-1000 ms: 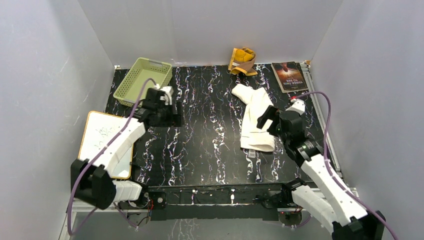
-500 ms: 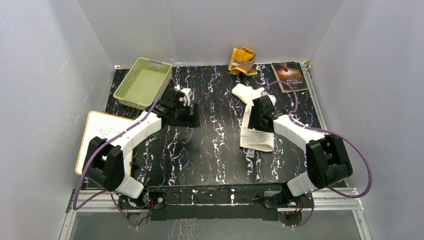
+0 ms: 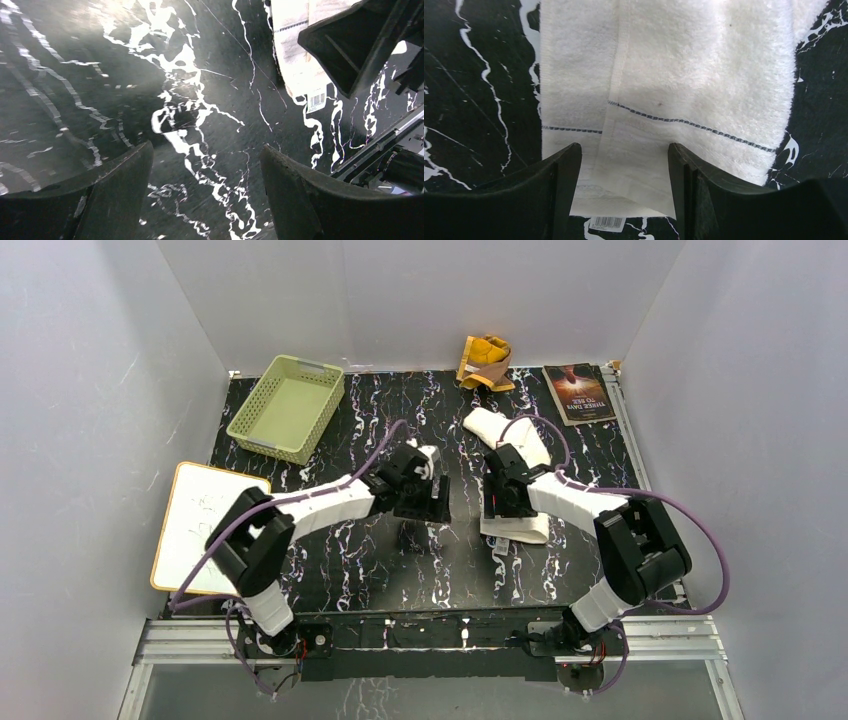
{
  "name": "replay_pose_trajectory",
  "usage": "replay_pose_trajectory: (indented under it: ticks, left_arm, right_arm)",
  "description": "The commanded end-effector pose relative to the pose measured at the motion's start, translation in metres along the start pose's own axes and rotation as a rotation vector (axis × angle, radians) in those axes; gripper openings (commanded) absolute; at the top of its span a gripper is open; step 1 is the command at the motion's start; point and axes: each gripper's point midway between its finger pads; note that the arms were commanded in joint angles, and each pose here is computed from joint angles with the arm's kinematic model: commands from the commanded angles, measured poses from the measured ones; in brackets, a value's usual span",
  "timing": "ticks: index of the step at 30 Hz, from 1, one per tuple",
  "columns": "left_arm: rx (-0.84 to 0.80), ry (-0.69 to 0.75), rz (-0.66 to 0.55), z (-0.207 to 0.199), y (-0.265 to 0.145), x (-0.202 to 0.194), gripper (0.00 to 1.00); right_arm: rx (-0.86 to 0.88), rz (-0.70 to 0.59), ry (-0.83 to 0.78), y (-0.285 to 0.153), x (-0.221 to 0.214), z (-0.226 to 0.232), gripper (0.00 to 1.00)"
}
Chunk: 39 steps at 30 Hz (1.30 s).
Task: Roll the towels
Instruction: Flatten out the towel at the center of the board.
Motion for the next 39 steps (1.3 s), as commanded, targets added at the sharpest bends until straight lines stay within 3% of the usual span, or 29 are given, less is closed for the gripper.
replay_pose_trajectory:
  ticks: [1,5,9,14,18,22,27,32,35,38,39]
  left_arm:
    - [-0.085,-0.017,0.012,-0.038,0.021,-0.007,0.76]
    - [-0.083,-0.009,0.032,-0.047,0.034,-0.014,0.76]
    - [-0.060,0.000,0.027,-0.043,0.033,-0.014,0.76]
    - [-0.031,0.011,-0.017,-0.034,0.006,0.005,0.77]
    - [-0.043,-0.062,-0.116,-0.009,-0.047,0.057,0.78]
    - [-0.049,-0.161,-0.303,0.028,-0.135,0.121,0.80]
    - [0.014,-0.273,-0.624,0.053,-0.257,0.172,0.88]
    - [0.046,-0.297,-0.842,0.052,-0.328,0.171,0.93]
    - [0.074,-0.281,-0.889,0.052,-0.350,0.162,0.94]
    - [0.098,-0.255,-0.863,0.054,-0.352,0.155,0.95]
    - [0.100,-0.249,-0.845,0.055,-0.348,0.153,0.95]
  right_arm:
    - [-0.043,0.018,0.008,0.002,-0.007,-0.008,0.61]
    - [-0.046,0.037,0.020,0.004,-0.012,-0.007,0.54]
    - [-0.051,0.048,0.023,0.004,-0.015,-0.008,0.35]
    - [-0.051,0.019,0.032,-0.009,-0.008,-0.011,0.01]
    - [-0.007,-0.080,0.060,-0.048,0.029,-0.011,0.00]
    - [0.093,-0.336,0.063,-0.128,0.131,0.012,0.00]
    - [0.308,-0.570,-0.083,-0.224,0.234,0.118,0.00]
    - [0.514,-0.690,-0.211,-0.315,0.258,0.214,0.00]
    - [0.538,-0.710,-0.208,-0.335,0.249,0.206,0.00]
    - [0.467,-0.721,-0.144,-0.324,0.232,0.146,0.00]
    - [0.435,-0.685,-0.104,-0.302,0.223,0.118,0.00]
Point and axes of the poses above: each gripper's point midway between its finger pads, its own y axis out along the fingers, its own z axis along the line the jaws close on, x = y × z, and after that the axes turned 15 degrees about -y, right-handed
